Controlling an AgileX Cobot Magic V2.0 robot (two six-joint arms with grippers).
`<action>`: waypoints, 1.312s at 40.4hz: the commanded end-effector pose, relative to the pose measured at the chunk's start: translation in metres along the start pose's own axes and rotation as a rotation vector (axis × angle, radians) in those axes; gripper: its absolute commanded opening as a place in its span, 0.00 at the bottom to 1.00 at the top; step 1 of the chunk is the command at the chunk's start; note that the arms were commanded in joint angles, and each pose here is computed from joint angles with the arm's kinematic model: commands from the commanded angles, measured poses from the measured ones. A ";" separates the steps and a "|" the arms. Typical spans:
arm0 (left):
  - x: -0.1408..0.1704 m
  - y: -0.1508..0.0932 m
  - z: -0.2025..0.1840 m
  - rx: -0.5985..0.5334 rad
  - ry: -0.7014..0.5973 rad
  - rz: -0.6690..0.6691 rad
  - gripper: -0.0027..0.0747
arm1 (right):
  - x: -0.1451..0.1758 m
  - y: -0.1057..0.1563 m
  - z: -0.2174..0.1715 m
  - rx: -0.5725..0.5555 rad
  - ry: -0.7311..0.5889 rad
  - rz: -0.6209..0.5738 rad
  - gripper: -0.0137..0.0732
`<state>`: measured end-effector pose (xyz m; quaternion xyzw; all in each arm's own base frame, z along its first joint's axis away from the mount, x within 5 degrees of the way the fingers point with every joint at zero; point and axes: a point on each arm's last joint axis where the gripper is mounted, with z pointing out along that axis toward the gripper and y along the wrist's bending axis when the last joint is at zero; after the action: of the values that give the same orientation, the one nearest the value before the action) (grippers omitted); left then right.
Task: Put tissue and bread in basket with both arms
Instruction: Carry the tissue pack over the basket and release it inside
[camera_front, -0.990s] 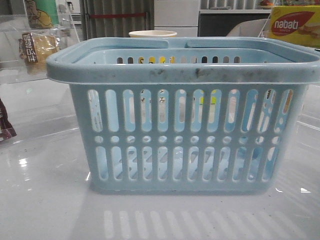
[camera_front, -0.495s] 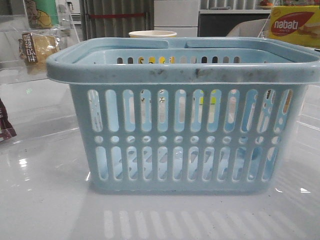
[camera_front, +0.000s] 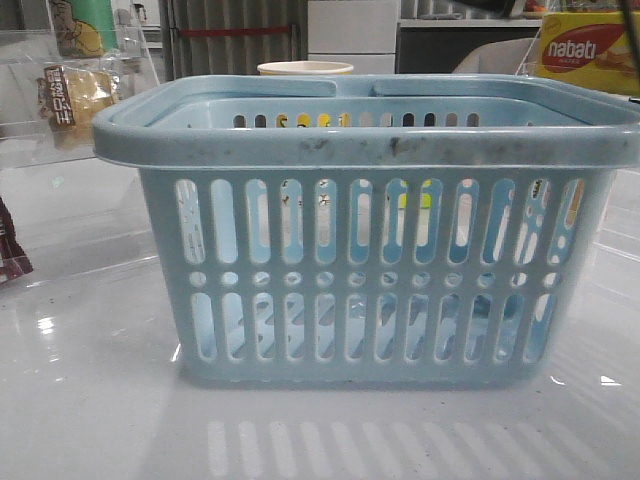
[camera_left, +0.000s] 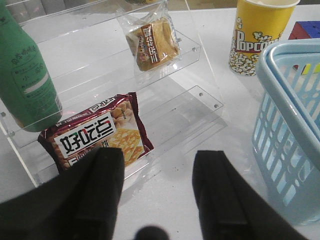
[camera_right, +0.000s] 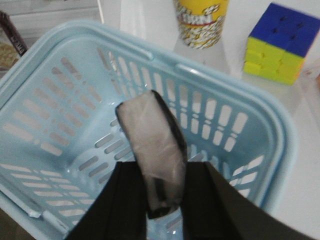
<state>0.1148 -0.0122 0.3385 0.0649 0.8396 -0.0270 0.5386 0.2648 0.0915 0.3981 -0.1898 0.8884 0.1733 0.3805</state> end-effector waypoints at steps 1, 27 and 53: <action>-0.015 0.001 -0.003 -0.006 -0.104 -0.018 0.53 | -0.006 0.002 0.014 -0.025 -0.045 0.018 0.37; -0.015 0.001 -0.002 -0.006 -0.102 -0.019 0.53 | 0.010 0.027 -0.019 -0.036 -0.156 -0.171 0.75; -0.070 -0.005 0.095 0.061 0.057 -0.015 0.79 | 0.087 0.046 -0.086 -0.033 -0.289 -0.251 0.75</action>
<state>0.2071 -0.0347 0.3395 0.0966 0.8806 -0.0514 0.4611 0.1352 0.0754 0.3824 -0.2904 0.8142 0.1616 0.4761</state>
